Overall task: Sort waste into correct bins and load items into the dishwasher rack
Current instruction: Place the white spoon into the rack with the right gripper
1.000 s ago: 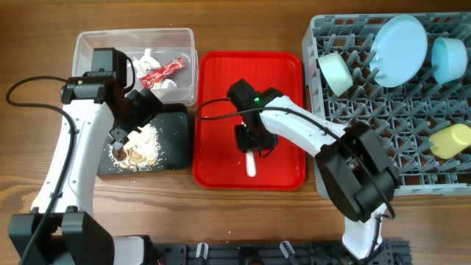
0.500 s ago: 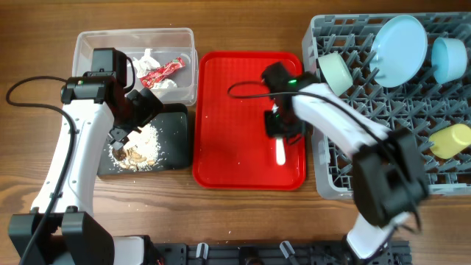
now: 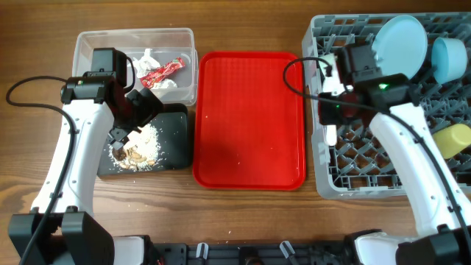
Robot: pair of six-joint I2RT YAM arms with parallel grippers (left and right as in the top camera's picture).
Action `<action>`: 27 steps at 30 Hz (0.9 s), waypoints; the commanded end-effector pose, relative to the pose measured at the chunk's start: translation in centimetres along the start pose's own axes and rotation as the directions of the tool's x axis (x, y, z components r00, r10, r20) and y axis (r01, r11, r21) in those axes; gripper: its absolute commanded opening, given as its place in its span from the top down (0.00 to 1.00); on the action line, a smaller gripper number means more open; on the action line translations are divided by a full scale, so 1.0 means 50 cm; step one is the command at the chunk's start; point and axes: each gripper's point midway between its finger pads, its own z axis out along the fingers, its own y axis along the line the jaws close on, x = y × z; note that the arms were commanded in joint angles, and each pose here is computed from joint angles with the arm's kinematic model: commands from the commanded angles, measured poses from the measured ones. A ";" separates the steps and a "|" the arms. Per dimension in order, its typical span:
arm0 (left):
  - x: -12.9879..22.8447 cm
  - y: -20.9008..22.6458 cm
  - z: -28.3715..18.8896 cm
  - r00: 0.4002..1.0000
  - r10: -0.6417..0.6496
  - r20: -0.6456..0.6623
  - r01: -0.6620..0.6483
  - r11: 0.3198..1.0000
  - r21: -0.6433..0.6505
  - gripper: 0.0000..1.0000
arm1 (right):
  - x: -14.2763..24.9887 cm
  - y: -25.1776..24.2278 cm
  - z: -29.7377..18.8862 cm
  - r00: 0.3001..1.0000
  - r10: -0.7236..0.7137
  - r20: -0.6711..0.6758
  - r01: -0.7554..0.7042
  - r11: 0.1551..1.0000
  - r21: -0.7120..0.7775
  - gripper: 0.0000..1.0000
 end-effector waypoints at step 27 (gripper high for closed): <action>0.051 -0.114 -0.002 0.891 0.448 0.073 -0.452 0.888 0.079 0.00 | -0.076 0.037 0.008 0.994 0.056 0.089 -0.021 0.937 -0.349 0.19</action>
